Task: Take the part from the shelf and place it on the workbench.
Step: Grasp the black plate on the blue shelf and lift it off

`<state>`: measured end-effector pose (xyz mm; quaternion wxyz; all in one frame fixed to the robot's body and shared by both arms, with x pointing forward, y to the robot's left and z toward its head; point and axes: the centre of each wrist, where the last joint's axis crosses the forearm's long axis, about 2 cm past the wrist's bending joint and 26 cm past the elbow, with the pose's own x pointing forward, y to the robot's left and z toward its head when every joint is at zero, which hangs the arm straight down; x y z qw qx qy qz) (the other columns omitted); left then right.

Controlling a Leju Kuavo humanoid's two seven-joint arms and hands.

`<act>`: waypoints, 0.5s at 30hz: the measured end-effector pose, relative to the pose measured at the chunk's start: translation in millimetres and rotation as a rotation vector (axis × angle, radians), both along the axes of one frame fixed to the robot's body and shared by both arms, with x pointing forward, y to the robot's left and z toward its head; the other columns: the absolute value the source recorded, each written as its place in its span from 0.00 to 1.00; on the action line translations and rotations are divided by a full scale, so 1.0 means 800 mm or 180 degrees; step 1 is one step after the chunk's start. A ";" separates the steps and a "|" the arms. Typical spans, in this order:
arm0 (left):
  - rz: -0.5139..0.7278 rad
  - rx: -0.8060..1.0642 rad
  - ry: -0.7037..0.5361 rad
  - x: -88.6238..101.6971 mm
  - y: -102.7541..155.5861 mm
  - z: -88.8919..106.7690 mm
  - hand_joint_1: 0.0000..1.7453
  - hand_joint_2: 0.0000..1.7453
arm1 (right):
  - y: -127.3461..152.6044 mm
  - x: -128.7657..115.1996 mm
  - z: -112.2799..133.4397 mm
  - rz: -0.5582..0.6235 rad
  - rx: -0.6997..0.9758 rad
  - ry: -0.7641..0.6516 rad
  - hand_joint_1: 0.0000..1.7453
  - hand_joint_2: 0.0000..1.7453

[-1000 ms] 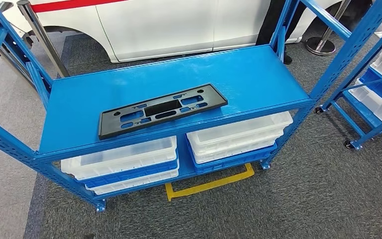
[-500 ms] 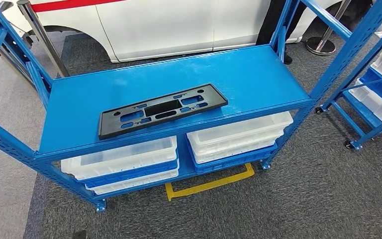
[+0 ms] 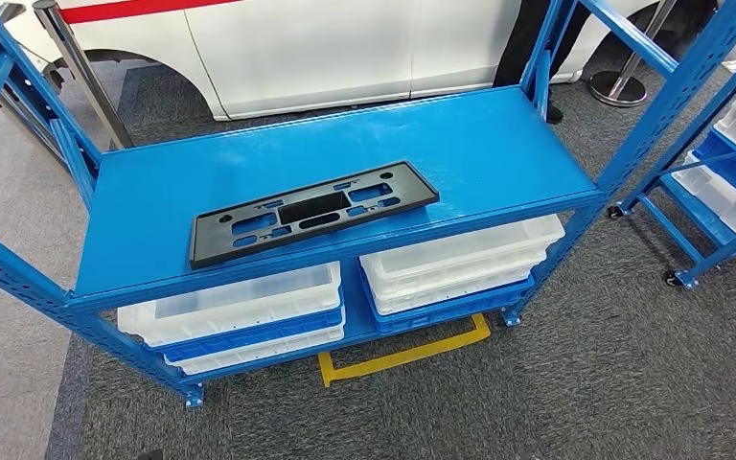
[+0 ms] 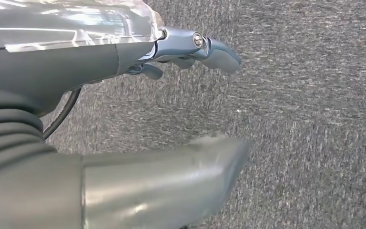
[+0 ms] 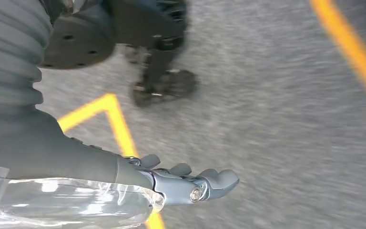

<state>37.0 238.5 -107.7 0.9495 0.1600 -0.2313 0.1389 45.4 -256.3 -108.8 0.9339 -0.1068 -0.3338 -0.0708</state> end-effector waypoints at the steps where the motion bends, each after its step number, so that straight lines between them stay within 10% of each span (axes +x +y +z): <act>1: -0.0016 0.0001 -0.0003 0.000 0.000 0.000 0.00 0.00 | -0.001 0.006 0.001 0.0016 -0.0016 -0.0136 0.00 1.00; 2: -0.0031 0.0000 -0.0008 0.001 0.000 0.000 0.00 0.00 | -0.001 0.012 0.003 0.0033 -0.0026 -0.0260 0.00 1.00; 6: -0.0101 -0.0007 -0.0027 0.002 -0.001 0.000 0.00 0.00 | -0.001 0.042 0.012 0.0156 -0.0039 -0.0717 0.00 0.00; 10: -0.0172 -0.0027 -0.0043 0.003 -0.001 0.000 0.00 0.00 | 0.005 0.068 0.025 0.0340 -0.0052 -0.1148 0.00 0.00; 14: -0.0250 -0.0066 -0.0071 0.004 -0.001 0.000 0.00 0.00 | 0.017 0.099 0.045 0.0603 -0.0083 -0.1625 0.00 1.00; 15: -0.0269 -0.0076 -0.0077 0.004 -0.001 0.000 0.00 0.00 | 0.021 0.106 0.050 0.0673 -0.0084 -0.1745 0.00 1.00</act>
